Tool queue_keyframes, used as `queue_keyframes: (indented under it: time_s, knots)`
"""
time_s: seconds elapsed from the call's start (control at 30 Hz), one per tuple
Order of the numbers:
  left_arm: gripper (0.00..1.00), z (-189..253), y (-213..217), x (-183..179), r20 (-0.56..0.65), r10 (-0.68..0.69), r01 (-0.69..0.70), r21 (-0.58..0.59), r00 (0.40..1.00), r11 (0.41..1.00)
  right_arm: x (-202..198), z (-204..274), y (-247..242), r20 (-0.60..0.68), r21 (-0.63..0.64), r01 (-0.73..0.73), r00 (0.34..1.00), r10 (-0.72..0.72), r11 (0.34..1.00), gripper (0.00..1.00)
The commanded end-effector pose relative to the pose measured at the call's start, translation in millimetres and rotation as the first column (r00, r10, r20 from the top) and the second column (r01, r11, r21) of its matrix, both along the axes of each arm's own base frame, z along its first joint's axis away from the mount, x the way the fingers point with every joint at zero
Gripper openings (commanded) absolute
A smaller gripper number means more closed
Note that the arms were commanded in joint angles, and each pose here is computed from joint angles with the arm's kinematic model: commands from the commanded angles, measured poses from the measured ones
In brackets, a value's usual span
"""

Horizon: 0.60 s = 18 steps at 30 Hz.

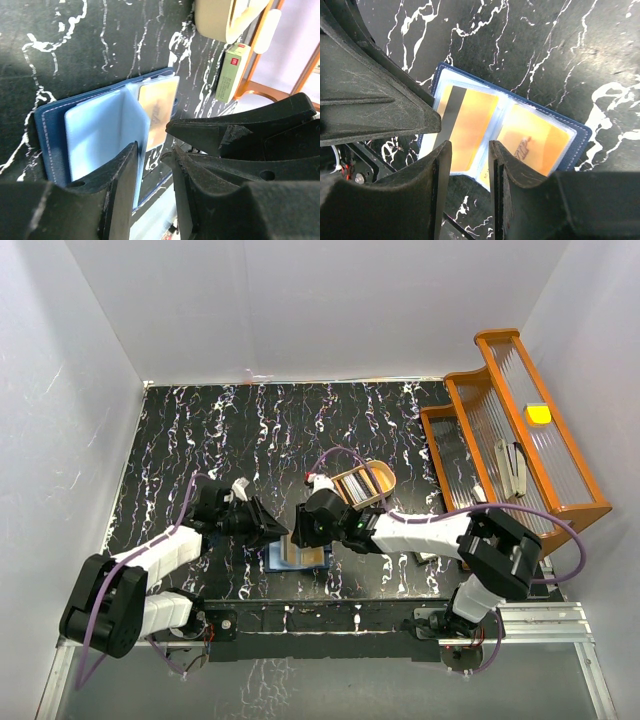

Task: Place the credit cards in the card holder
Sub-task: Turn over the card slot in the card holder.

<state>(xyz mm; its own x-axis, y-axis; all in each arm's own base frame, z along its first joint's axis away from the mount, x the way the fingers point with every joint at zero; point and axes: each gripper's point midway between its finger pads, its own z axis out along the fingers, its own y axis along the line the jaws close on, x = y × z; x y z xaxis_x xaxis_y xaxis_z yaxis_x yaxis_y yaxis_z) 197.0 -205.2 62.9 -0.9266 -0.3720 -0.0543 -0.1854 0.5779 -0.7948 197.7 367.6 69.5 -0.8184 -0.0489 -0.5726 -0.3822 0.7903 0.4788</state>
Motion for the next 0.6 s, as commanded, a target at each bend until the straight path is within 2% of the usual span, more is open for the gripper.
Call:
queue_keyframes:
  time_s: [0.0, 0.23, 0.57]
  knots:
    - [0.33, 25.3, -17.0, 4.9, 0.033, -0.04, 0.044, -0.118, 0.999, 0.992, 15.3, 25.8, -11.7, 0.106, -0.012, 0.061, 0.993, -0.059, 0.998, 0.34]
    - [0.38, 32.8, -43.7, -2.2, 0.039, -0.097, 0.102, -0.178, 0.995, 0.979, 42.1, 51.9, -51.0, 0.215, -0.087, 0.175, 0.965, -0.153, 0.981, 0.37]
    - [0.38, 30.2, -52.7, -1.6, 0.053, -0.123, 0.13, -0.152, 0.991, 0.98, 100.1, 76.5, -115.3, 0.291, -0.153, 0.296, 0.925, -0.243, 0.943, 0.42]
